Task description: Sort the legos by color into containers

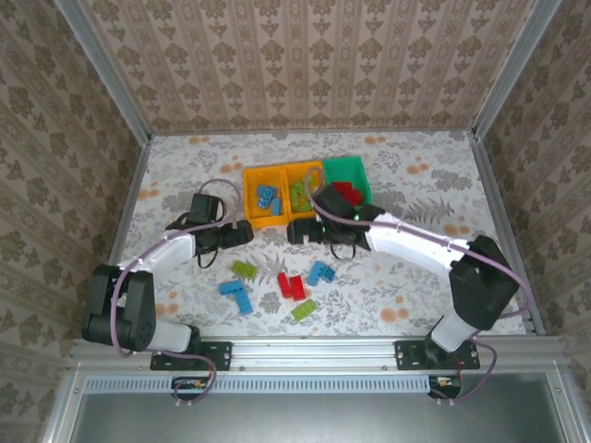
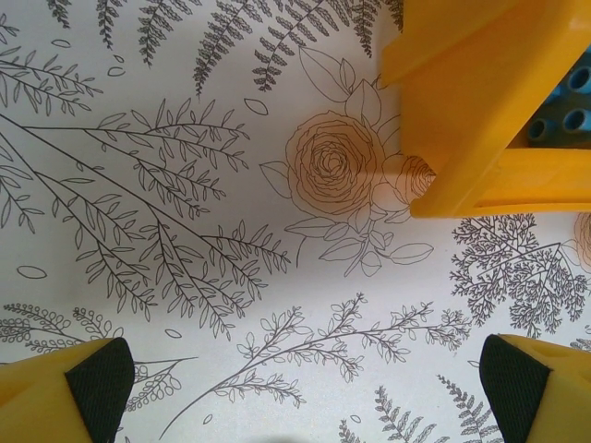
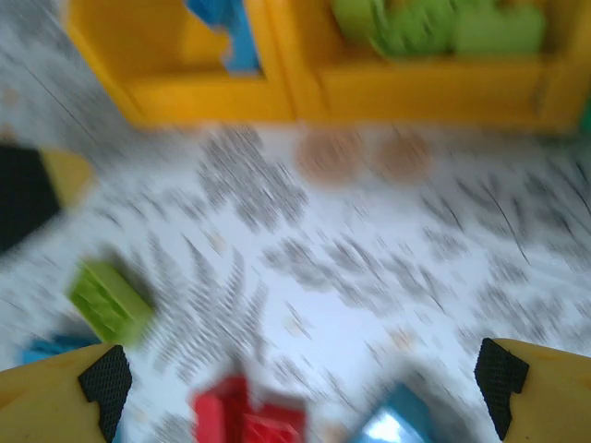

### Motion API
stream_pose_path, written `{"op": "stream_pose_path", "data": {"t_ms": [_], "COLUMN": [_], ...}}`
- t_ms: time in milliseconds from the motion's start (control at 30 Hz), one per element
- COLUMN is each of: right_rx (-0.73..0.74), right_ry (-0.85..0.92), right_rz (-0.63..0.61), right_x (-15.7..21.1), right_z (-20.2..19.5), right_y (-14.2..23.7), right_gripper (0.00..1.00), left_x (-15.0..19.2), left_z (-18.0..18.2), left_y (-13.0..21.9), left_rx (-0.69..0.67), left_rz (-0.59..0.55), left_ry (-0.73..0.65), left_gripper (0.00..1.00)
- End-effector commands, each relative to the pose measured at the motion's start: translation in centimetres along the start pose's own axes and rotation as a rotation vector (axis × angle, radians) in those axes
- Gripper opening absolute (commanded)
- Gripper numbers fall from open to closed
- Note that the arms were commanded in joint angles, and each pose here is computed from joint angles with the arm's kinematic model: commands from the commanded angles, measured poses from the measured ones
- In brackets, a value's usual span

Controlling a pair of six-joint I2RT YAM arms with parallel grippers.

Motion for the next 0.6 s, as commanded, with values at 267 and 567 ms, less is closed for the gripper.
{"op": "stream_pose_path", "data": {"t_ms": [267,567], "right_rx": [0.175,0.114], "right_ry": [0.536,0.796], "right_rz": [0.025,0.271], "right_x": [5.6,6.7], "right_z": [-5.2,-3.6], "right_y": [3.5,0.8], "right_gripper": [0.99,0.96], "left_x": [-0.2,-0.3], "left_z": [0.0,-0.1], "left_y": [0.1,0.3], "left_rx": [0.006,0.001], "left_rz": [-0.015,-0.012], "left_ry": [0.019,0.016], "left_gripper": [1.00,1.00]}}
Point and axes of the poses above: each hand's point on the last joint's axis, 136 mm out from that joint toward the fingers, its own y axis back along the fingers, its own z axis along the line the jaws close on, x = y × z, the point moved 9 cm from there along y, back along the fingers, and after that the axes turned 9 degrees about -y, right-handed, at the moved point
